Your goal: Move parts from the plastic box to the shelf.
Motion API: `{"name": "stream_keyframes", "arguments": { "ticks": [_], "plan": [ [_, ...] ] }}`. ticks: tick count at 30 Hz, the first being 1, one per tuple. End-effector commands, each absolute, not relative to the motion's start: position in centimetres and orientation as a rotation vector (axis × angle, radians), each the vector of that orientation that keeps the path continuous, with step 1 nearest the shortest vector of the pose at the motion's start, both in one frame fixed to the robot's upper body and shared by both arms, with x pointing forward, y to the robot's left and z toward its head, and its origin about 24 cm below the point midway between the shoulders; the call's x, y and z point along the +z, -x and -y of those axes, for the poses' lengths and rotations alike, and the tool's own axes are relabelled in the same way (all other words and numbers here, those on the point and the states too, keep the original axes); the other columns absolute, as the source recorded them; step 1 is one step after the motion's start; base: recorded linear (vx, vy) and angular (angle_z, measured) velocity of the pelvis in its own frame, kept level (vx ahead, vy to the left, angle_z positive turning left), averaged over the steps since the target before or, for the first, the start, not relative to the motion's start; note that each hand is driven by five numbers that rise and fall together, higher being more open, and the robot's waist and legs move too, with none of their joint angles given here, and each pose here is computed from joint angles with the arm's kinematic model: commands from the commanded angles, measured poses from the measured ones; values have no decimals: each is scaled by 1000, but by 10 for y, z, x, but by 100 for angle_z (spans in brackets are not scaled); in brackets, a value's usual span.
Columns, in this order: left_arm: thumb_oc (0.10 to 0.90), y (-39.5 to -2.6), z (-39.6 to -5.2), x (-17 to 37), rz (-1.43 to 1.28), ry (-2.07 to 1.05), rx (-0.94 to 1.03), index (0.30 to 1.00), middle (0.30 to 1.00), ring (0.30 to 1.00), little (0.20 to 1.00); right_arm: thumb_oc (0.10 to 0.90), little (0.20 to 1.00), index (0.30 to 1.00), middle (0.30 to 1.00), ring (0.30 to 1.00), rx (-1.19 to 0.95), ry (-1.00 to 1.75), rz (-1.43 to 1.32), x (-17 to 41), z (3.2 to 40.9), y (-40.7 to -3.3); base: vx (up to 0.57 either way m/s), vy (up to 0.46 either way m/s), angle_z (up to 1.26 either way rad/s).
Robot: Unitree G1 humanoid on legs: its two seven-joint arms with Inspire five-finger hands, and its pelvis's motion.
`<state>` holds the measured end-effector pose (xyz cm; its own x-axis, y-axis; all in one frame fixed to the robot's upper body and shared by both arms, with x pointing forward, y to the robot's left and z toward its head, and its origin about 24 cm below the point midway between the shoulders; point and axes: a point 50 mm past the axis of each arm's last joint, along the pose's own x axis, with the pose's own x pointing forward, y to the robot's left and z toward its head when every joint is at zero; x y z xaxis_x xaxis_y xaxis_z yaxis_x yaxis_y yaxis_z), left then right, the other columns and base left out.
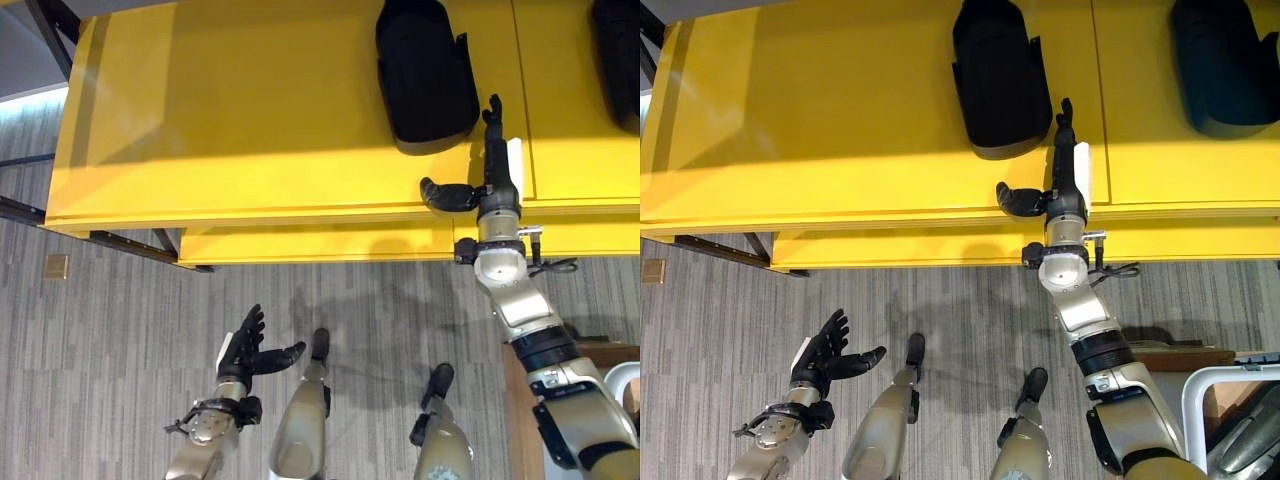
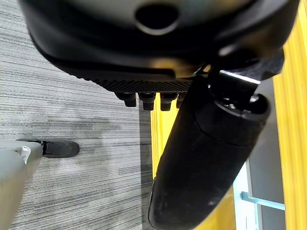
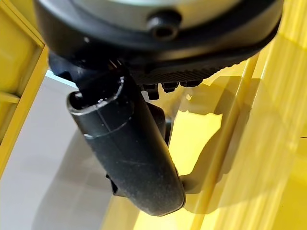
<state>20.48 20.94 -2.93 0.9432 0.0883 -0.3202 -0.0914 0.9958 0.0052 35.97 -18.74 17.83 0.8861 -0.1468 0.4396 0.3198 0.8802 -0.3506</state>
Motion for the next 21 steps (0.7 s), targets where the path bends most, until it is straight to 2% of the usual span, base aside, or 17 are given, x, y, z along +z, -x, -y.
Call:
{"name": "stream_keyframes", "arguments": {
  "ticks": [1, 21],
  "plan": [
    [900, -206, -215, -10, -215, -15, 67, 1000, 1000, 1000, 1000, 900, 1000, 1000, 1000, 1000, -191, 388, 606, 209, 172, -353, 0, 0, 0],
    [900, -206, -218, -9, -213, -20, 77, 1000, 1000, 1000, 1000, 900, 1000, 1000, 1000, 1000, -160, 389, 598, 204, 165, -352, 0, 0, 0]
  ]
}}
